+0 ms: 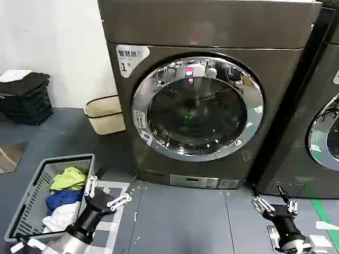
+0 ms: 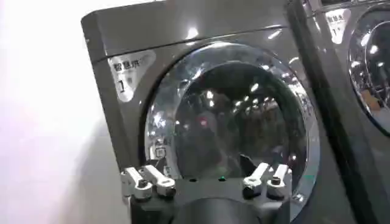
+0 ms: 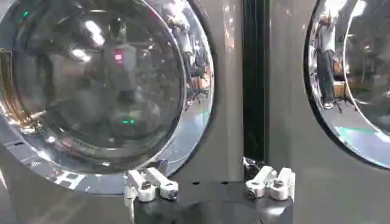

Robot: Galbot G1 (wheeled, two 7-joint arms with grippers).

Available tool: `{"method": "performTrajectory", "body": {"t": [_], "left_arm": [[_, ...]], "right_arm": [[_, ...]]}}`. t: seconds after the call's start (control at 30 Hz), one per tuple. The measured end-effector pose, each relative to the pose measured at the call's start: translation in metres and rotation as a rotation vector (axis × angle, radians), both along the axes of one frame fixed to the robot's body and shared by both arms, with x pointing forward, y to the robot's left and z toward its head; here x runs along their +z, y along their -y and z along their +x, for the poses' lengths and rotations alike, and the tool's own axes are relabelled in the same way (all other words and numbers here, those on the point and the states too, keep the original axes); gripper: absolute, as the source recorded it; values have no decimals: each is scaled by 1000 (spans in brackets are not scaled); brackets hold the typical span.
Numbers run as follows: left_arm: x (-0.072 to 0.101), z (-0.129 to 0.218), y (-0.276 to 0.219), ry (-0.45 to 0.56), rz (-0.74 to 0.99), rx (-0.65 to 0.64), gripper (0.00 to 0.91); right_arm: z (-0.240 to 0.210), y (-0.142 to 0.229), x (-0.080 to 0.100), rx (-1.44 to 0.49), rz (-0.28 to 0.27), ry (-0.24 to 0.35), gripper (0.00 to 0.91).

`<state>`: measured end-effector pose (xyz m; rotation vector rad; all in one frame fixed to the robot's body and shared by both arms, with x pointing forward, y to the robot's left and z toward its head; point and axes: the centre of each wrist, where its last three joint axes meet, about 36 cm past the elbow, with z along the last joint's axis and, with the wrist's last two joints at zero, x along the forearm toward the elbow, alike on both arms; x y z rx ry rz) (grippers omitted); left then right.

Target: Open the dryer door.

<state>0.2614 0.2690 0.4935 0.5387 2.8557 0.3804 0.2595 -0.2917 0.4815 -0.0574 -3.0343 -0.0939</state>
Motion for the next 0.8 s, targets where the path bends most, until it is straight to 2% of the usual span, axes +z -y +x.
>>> {"method": "performTrajectory", "body": {"t": [0.2,0.43,0.47,0.67,0.8], "left_arm": [[0,0,0,1,1,-2,907],[4,0,1,12,3,-5,907],[5,0,1,12,4,-5,907],[9,-5,-1,16,13,-2,907],[10,-5,-3,18,20,2,907]], "right_arm": [[5,-1,1,46,-49,10,907],[13,-5,-2,85,-65,24,907],[15,-5,-3,102,-57,35,907],[29,0,-13,172,-89,107,907],[41,3,-20,223,-66,145,907]]}}
